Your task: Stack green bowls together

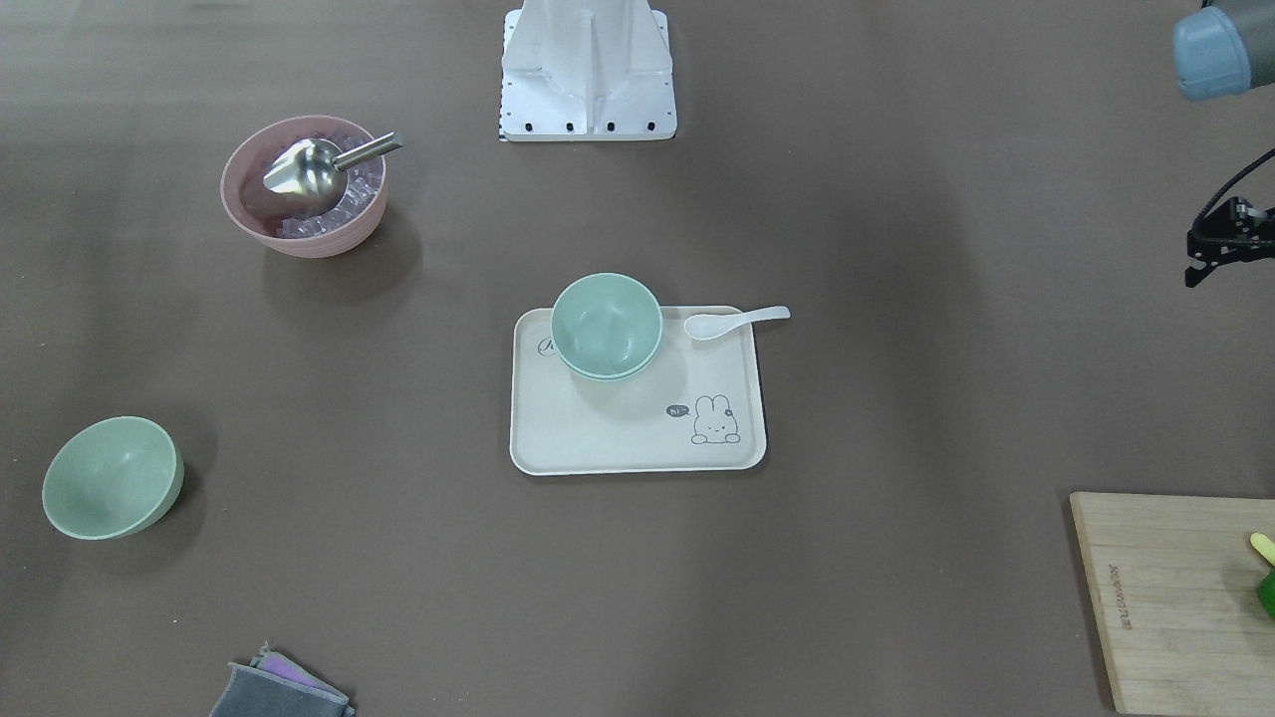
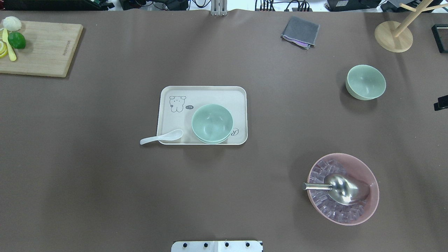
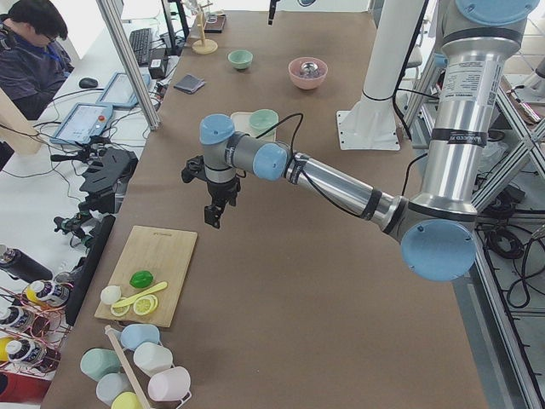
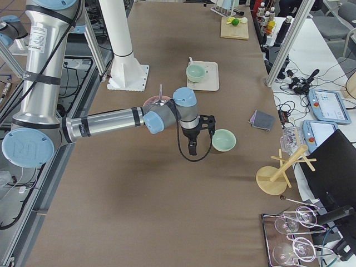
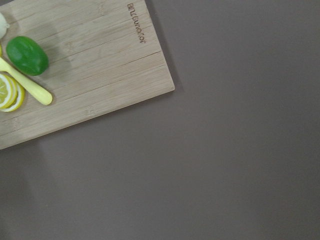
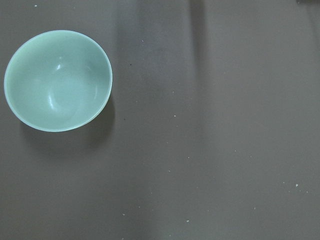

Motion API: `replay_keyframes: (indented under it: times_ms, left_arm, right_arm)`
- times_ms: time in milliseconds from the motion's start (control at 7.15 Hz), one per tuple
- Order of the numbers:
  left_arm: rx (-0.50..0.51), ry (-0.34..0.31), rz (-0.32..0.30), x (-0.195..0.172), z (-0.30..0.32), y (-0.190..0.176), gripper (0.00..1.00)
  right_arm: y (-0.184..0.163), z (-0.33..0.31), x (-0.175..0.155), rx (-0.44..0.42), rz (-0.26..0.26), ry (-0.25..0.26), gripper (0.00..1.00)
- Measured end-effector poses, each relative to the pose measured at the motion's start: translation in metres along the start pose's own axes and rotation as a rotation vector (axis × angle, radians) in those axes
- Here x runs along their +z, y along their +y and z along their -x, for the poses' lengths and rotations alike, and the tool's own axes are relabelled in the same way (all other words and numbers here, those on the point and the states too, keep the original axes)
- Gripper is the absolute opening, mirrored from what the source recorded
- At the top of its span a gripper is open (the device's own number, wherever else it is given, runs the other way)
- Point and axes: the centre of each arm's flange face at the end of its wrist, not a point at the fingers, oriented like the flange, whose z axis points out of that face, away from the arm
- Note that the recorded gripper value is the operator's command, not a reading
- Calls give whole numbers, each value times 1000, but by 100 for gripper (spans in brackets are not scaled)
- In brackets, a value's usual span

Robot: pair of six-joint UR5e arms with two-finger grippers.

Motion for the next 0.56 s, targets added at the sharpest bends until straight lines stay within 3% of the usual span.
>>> replay_keyframes:
  times_ms: [280, 560]
  left_arm:
    - [-80, -8, 54, 22, 41, 38, 98]
    - [-142, -11, 58, 21, 75, 66, 98]
  right_arm:
    - [1, -1, 1, 0, 3, 1, 99]
    - [1, -1, 1, 0, 3, 1, 99]
